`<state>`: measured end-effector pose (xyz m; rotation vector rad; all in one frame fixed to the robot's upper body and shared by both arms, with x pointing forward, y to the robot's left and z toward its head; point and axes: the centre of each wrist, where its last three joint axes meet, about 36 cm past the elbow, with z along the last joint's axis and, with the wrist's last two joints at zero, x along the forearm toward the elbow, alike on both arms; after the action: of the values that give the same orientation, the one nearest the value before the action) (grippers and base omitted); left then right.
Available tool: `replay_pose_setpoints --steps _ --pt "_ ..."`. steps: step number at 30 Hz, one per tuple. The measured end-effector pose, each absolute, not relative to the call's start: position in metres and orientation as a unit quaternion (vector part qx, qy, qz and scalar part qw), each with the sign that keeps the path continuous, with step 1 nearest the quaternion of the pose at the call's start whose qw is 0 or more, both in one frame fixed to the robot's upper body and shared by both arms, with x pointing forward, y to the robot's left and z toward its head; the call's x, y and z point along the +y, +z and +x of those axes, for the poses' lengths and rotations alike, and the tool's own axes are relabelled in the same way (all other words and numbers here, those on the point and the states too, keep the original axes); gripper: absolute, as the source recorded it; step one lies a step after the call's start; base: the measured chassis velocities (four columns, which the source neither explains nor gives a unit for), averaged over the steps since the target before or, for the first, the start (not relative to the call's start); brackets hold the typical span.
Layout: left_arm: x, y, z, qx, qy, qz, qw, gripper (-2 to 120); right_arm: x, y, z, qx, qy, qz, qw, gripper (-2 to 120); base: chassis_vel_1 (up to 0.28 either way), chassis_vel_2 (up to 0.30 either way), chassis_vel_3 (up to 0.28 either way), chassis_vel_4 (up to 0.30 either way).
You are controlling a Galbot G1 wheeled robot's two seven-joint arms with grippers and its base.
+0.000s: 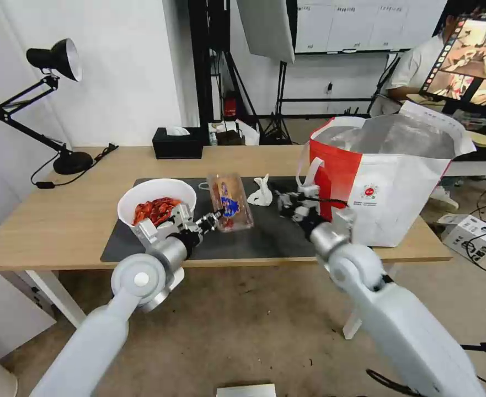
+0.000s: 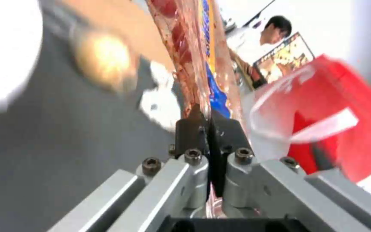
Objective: Pick up the trash from the table and place it into the takeout bag.
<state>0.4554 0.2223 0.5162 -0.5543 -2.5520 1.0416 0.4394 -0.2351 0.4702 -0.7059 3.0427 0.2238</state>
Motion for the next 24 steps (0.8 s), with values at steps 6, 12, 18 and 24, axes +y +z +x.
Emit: replay_pose_setpoints --steps 6,12,18,24 --pt "0.233 0.563 0.480 -0.906 0.351 -0.212 0.108 0 -0.244 0.456 0.398 0.975 0.064 -0.212 -0.002 0 0.000 0.000 0.000 0.000" --pt "0.229 0.608 0.491 -0.910 0.330 -0.246 0.057 0 -0.246 0.453 0.371 0.981 0.039 -0.191 0.016 0 0.000 0.000 0.000 0.000" --pt "0.195 0.635 0.498 -0.904 0.306 -0.295 0.034 0 -0.249 0.442 0.328 0.986 0.016 -0.161 0.023 17 0.000 0.000 0.000 0.000" --pt "0.133 0.647 0.527 -0.900 0.296 -0.321 -0.002 0 -0.253 0.422 0.289 0.991 -0.010 -0.134 0.012 41 0.000 0.000 0.000 0.000"
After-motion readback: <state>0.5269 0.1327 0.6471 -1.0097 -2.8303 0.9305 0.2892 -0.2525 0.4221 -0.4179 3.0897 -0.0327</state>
